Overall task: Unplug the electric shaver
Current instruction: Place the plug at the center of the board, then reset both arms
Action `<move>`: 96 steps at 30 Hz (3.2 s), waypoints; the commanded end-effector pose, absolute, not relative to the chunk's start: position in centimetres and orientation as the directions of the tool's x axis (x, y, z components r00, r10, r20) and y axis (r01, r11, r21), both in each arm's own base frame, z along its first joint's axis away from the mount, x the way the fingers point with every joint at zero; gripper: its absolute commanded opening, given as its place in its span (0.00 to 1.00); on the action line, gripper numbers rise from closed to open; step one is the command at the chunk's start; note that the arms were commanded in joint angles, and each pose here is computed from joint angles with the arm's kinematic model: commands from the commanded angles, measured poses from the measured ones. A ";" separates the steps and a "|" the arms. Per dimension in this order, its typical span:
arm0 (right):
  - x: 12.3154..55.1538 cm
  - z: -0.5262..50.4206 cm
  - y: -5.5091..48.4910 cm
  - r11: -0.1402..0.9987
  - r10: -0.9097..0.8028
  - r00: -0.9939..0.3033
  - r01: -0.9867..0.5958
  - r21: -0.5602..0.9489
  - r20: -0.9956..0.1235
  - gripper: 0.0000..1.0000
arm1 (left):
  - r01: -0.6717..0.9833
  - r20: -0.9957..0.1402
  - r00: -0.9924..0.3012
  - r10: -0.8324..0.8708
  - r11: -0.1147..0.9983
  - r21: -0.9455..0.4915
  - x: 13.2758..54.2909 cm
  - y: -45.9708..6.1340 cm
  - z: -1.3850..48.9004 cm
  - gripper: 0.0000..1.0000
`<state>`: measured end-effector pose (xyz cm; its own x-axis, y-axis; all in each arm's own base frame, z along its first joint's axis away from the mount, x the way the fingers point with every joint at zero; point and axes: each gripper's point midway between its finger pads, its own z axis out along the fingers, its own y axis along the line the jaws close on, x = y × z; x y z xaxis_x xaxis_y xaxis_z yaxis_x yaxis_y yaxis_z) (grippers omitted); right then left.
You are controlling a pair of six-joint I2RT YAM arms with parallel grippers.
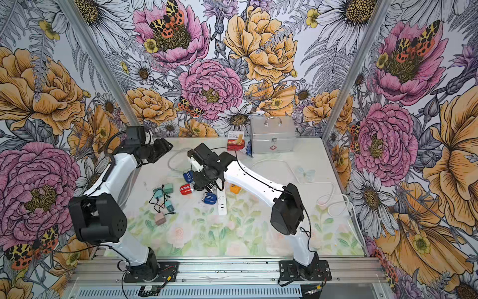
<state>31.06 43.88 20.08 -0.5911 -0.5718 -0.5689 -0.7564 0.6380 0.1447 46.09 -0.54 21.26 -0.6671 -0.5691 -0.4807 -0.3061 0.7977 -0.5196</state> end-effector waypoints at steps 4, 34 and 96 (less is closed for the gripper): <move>27.8 19.2 49.9 0.441 -0.691 -0.387 -0.895 0.068 -0.610 0.28 | -0.349 -0.471 -0.632 -0.616 0.768 -0.537 45.6 0.7 21.7 0.72; 22.6 8.6 53.8 0.247 -0.860 -0.214 -0.969 -0.011 -0.463 0.74 | -0.307 -0.527 -0.653 -0.544 0.826 -0.472 43.2 -0.4 21.6 0.72; 39.9 11.3 -3.5 0.979 0.029 -0.271 0.202 -0.028 -0.962 1.00 | -0.195 -0.972 -0.224 -0.063 0.981 -0.019 40.0 2.8 11.9 0.99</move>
<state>39.75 -3.63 10.97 -0.2931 0.0188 -0.9559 0.2063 0.9775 -0.0440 39.42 2.94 10.50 -0.2659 -0.0823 -0.9605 -0.2010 0.9792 -0.0282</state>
